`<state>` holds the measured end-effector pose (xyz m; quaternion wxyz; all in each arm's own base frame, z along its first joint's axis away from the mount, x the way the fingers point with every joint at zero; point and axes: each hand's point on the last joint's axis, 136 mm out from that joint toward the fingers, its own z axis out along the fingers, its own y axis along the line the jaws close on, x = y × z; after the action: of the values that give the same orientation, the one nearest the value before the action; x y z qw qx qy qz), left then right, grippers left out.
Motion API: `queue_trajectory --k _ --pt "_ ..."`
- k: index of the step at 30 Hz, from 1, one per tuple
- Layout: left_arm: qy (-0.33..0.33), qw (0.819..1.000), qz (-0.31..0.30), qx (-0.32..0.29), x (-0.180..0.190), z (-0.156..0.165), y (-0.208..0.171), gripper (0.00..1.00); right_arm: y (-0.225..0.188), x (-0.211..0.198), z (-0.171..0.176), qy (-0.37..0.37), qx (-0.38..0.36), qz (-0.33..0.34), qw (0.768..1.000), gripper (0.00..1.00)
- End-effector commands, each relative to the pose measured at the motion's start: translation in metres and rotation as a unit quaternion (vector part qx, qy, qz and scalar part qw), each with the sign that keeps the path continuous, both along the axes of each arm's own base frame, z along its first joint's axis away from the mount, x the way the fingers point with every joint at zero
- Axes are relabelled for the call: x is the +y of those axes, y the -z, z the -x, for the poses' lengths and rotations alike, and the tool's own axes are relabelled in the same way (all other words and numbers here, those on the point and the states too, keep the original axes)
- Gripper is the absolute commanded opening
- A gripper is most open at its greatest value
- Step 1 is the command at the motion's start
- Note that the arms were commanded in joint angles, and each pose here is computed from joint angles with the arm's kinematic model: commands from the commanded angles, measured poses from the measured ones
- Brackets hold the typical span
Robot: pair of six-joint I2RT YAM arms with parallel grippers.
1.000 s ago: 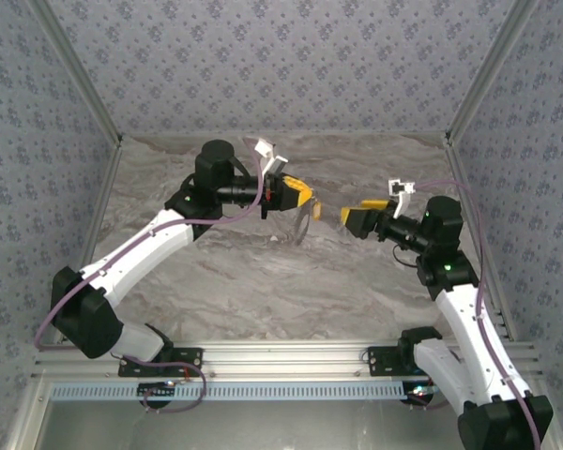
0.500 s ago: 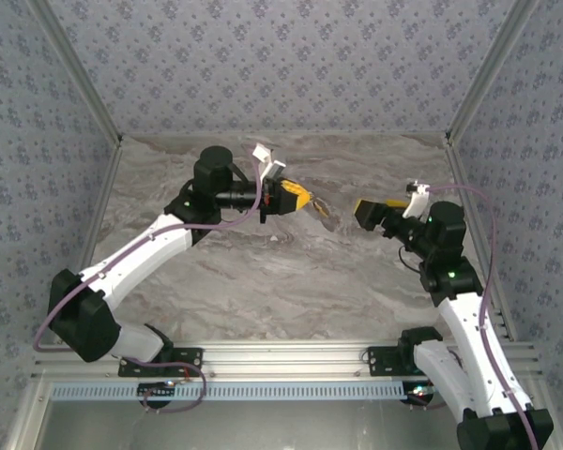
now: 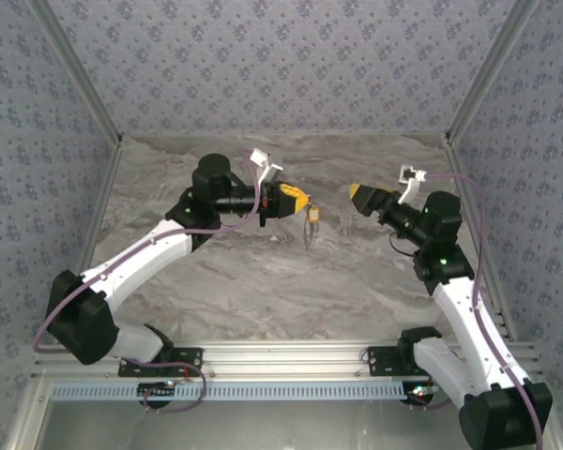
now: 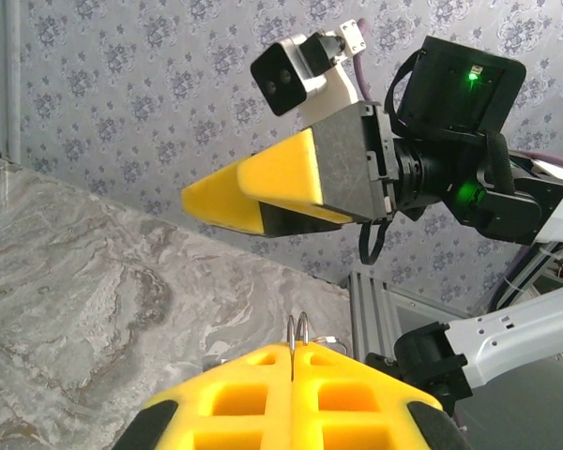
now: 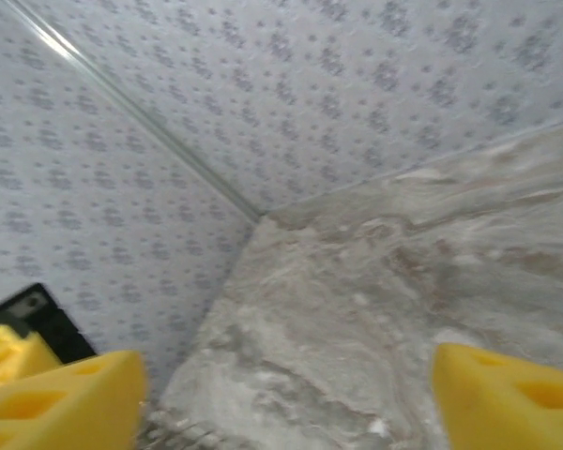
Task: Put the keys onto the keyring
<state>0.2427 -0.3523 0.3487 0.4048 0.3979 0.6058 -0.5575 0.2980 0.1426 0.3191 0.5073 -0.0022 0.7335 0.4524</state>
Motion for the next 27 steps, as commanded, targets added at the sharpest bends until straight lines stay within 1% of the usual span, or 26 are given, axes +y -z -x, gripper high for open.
queue_trajectory --k 1,3,4,8,11,12,16,27 --pt "0.002 0.999 0.036 -0.033 0.004 0.008 -0.028 0.00 -0.030 0.025 0.013 -0.068 -0.042 -0.023 0.997 0.68" --pt "0.003 0.999 0.039 -0.032 0.004 0.008 -0.030 0.00 -0.035 0.039 0.019 -0.103 -0.055 -0.023 0.993 0.58" --pt "0.003 0.999 0.040 -0.031 0.003 0.008 -0.030 0.00 -0.036 0.045 0.022 -0.117 -0.059 -0.022 0.991 0.56" --pt "0.009 0.999 0.040 -0.030 0.003 0.009 -0.030 0.00 -0.041 0.069 0.037 -0.171 -0.086 -0.016 0.981 0.42" --pt "0.015 0.999 0.038 -0.029 0.002 0.011 -0.031 0.00 -0.046 0.076 0.044 -0.189 -0.101 -0.015 0.977 0.32" --pt "0.017 0.999 0.037 -0.027 0.002 0.011 -0.030 0.00 -0.048 0.078 0.045 -0.193 -0.105 -0.015 0.975 0.30" --pt "0.025 0.999 0.035 -0.027 0.002 0.014 -0.031 0.00 -0.051 0.080 0.048 -0.197 -0.111 -0.015 0.974 0.33" --pt "0.039 0.998 0.032 -0.023 0.001 0.017 -0.032 0.00 -0.056 0.093 0.050 -0.222 -0.114 -0.020 0.968 0.35"
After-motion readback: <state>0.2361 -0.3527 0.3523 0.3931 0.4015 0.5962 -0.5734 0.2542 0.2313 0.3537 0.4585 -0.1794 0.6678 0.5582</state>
